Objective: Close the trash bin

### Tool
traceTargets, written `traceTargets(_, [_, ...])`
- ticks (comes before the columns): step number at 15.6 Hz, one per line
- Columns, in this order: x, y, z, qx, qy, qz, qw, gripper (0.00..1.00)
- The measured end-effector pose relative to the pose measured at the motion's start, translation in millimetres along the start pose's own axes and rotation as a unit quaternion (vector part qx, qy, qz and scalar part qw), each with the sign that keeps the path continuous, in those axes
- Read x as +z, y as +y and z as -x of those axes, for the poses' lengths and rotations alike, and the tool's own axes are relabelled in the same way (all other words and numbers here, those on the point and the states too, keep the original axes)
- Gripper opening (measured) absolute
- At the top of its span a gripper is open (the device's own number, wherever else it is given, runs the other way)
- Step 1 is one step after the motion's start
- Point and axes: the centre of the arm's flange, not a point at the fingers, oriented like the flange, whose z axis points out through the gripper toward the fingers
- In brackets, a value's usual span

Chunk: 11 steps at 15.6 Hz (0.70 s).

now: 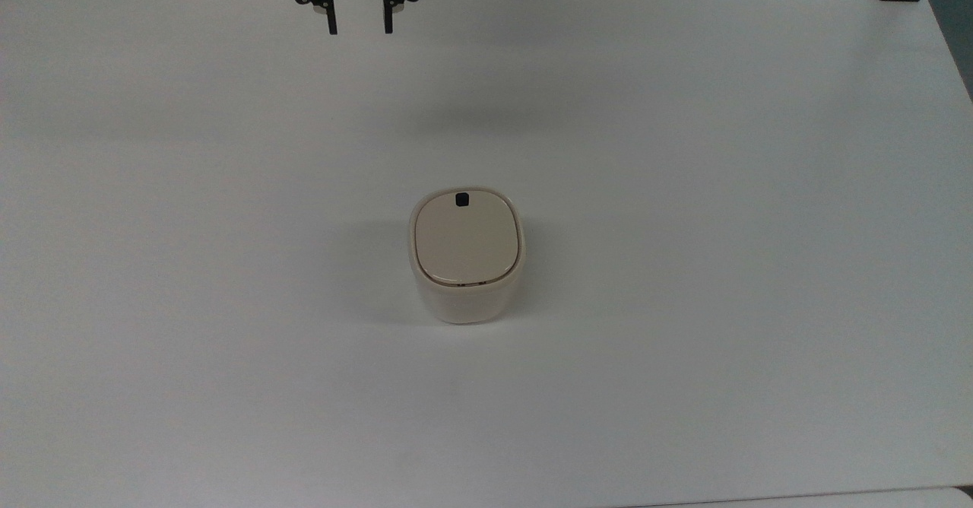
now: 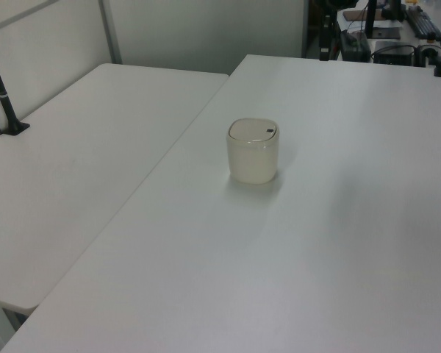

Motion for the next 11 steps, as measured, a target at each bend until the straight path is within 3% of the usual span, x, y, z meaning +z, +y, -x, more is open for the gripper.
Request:
traceTargets(4, [2.3,-1.7,0.0,-0.001,-0.002,0.000,1.0000,0.97])
traceTargets(11, [3.3,2.9,0.8,0.003,-0.003,0.000,1.0000,1.00])
